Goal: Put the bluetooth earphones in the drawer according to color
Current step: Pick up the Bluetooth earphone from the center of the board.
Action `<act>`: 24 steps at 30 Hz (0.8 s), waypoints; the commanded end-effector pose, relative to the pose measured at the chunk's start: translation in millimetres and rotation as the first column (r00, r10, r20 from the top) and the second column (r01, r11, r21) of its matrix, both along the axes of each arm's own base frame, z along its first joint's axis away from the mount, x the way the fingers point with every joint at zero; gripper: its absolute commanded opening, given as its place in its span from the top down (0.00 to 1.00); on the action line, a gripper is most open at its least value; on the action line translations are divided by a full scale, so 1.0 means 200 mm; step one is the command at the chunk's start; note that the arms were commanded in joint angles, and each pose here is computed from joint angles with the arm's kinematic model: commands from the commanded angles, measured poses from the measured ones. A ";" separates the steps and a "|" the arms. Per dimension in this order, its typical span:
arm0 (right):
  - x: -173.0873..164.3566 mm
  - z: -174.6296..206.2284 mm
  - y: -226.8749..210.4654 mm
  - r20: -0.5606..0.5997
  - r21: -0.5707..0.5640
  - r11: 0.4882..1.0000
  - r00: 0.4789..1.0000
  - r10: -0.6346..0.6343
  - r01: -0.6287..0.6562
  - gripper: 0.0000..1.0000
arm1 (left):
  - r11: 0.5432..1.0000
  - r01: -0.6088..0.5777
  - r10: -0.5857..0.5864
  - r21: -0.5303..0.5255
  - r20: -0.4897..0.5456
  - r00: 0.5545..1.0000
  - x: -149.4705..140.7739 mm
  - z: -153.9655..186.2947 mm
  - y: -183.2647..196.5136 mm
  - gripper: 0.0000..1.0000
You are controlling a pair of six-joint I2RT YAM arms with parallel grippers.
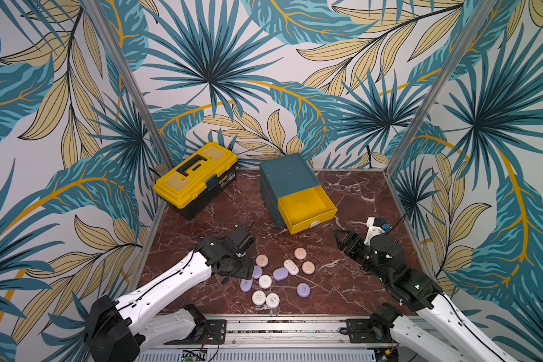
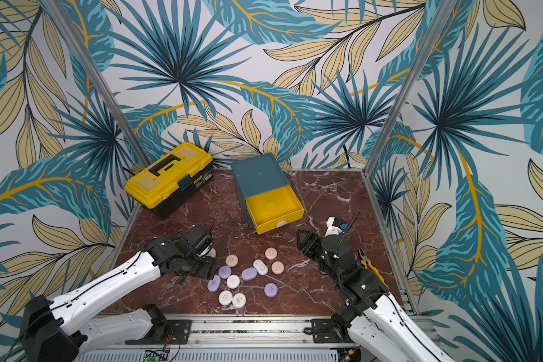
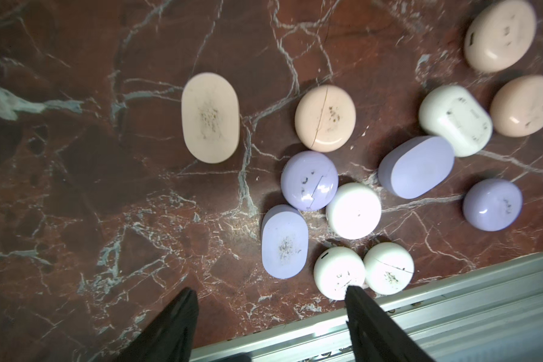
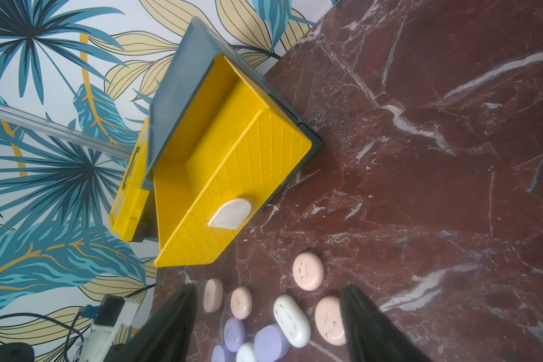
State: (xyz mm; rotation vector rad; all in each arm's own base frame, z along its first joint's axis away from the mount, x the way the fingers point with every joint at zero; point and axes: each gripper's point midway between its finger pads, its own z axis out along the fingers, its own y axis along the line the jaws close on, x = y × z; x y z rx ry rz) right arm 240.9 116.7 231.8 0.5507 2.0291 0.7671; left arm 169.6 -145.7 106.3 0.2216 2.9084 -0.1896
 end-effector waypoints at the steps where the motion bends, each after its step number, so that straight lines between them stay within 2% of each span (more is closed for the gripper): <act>1: -0.01 -0.06 0.00 -0.024 -0.033 0.999 1.000 0.015 -0.016 0.23 | 0.996 -0.074 0.075 0.053 -0.021 0.997 -0.03 -0.10 0.04 0.22; 9: -0.01 -0.07 0.01 -0.033 -0.041 0.999 0.999 0.021 -0.022 0.23 | 0.993 -0.106 0.108 0.043 -0.045 0.993 -0.07 -0.24 0.03 0.23; 14: -0.01 -0.07 0.01 -0.032 -0.044 0.999 0.999 0.025 -0.026 0.23 | 0.995 -0.098 0.099 0.015 -0.041 0.994 -0.05 -0.28 -0.02 0.24; 24: -0.01 -0.07 0.00 -0.034 -0.046 0.999 0.999 0.021 -0.023 0.23 | 0.997 -0.073 0.075 0.039 -0.047 0.996 -0.04 -0.35 -0.06 0.30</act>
